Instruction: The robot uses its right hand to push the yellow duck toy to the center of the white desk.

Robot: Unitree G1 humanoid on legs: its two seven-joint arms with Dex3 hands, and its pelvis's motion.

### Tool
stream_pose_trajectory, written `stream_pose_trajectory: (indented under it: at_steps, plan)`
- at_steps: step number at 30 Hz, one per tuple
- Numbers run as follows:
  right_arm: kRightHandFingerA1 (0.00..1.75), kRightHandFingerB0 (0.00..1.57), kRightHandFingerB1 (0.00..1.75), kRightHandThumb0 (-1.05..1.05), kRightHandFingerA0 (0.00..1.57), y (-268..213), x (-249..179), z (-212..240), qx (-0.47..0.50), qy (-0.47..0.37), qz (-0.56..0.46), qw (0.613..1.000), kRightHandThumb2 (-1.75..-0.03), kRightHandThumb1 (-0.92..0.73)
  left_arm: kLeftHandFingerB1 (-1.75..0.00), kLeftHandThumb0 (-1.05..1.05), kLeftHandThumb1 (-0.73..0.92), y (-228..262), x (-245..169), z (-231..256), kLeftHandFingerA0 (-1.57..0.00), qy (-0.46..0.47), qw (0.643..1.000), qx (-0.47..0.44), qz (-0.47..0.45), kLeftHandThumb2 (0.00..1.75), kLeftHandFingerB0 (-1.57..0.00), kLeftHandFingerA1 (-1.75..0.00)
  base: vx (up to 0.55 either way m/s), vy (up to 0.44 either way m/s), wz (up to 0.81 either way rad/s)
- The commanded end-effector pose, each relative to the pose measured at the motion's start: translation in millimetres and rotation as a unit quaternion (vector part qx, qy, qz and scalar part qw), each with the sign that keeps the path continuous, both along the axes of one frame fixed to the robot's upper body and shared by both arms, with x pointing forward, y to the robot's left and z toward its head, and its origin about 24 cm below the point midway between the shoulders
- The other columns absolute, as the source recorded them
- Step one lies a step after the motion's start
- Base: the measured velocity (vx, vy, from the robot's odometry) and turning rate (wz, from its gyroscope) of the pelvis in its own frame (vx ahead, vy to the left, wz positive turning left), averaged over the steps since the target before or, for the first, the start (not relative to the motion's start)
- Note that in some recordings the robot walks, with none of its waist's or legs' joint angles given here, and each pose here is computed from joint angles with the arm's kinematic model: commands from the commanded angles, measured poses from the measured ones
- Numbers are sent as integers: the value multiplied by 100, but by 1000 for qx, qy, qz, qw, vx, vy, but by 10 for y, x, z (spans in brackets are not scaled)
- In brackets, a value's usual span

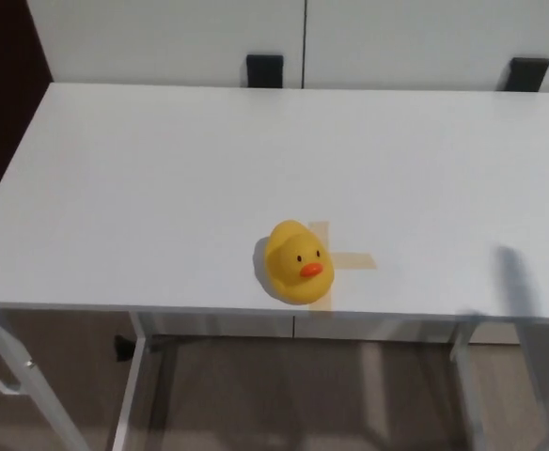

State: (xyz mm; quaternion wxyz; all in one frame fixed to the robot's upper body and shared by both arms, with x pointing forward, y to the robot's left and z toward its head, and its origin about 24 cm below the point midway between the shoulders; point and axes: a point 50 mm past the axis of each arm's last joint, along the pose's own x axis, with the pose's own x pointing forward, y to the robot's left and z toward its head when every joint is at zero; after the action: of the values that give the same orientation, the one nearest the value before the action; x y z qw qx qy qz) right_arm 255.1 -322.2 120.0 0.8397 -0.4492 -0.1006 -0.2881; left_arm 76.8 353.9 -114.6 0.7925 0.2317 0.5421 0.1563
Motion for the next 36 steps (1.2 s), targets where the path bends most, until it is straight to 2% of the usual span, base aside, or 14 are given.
stream_pose_trajectory:
  at_steps: [1, 2, 5, 6, 7, 9, 10, 13, 14, 19, 22, 24, 25, 36]
  plan:
    - [39, 0, 15, -63, 0, -1233, -996, -108, 65, 18, -149, 987, -80, -72, -62, -9, 66, 81, -14, 52, -90, -12, 1000, 15, 8, 69, -92, -70, 0, 0, 0]
    - [74, 1, 44, -36, 40, -1442, -1344, -462, 96, 71, -245, 962, -88, -62, -66, -9, 65, 88, -24, 56, -89, -10, 1000, 16, 3, 70, -89, -71, 0, 0, 0]
    - [74, 1, 44, -36, 40, -1476, -1441, -560, 97, 90, -272, 953, -88, -62, -66, -9, 65, 90, -29, 57, -89, -10, 1000, 17, 1, 70, -89, -71, 0, 0, 0]
    - [79, 7, 60, -27, 33, -1460, -1506, -638, 96, 99, -278, 951, -117, -47, -64, -8, 65, 91, -25, 58, -88, -10, 1000, 17, 0, 71, -92, -67, 0, 0, 0]
    - [63, 42, 56, -12, 75, -1409, -1645, -830, 125, 131, -276, 944, -132, -21, -62, -14, 67, 96, -17, 62, -90, -10, 1000, 18, 1, 62, -90, -73, 0, 0, 0]
    - [63, 42, 56, -12, 75, -1367, -1753, -963, 147, 153, -274, 938, -132, -21, -62, -14, 67, 99, -11, 65, -90, -10, 1000, 18, 2, 62, -90, -73, 0, 0, 0]
    - [61, 58, 59, -11, 88, -1320, -1848, -1091, 161, 181, -272, 931, -134, -20, -65, -10, 65, 101, -5, 67, -87, -11, 1000, 18, 3, 71, -93, -69, 0, 0, 0]
    - [61, 58, 59, -11, 88, -1284, -1919, -1193, 170, 207, -269, 925, -134, -20, -65, -10, 65, 101, -1, 68, -87, -11, 1000, 18, 3, 71, -93, -69, 0, 0, 2]
    - [59, 82, 58, -10, 101, -1266, -1925, -1245, 190, 223, -260, 920, -124, -21, -67, -8, 65, 116, 0, 79, -88, -13, 1000, 18, 5, 74, -94, -69, 0, 0, 0]
    - [57, 88, 59, -8, 105, -1229, -1926, -1377, 238, 286, -229, 900, -134, -15, -63, -10, 65, 142, 2, 98, -86, -13, 1000, 22, 0, 72, -89, -65, 0, 0, 0]
    - [56, 86, 60, -11, 99, -1231, -1951, -1441, 262, 344, -209, 877, -117, -24, -65, -8, 64, 130, -5, 88, -87, -11, 1000, 23, -2, 75, -93, -68, 0, 0, 0]
    - [56, 86, 60, -11, 99, -1237, -1961, -1448, 263, 356, -208, 872, -117, -24, -65, -8, 64, 128, -6, 87, -87, -11, 1000, 23, -1, 75, -93, -68, 0, 0, 0]
    - [56, 85, 61, -10, 100, -1242, -1965, -1450, 263, 363, -207, 870, -126, -19, -63, -9, 65, 127, 1, 87, -89, -11, 1000, 22, -1, 71, -90, -70, 0, 0, 0]
    - [57, 83, 60, -12, 100, -1226, -1986, -1499, 278, 391, -199, 855, -121, -25, -65, -12, 65, 129, 32, 93, -85, -22, 1000, 15, 16, 74, -91, -64, 0, 0, 0]
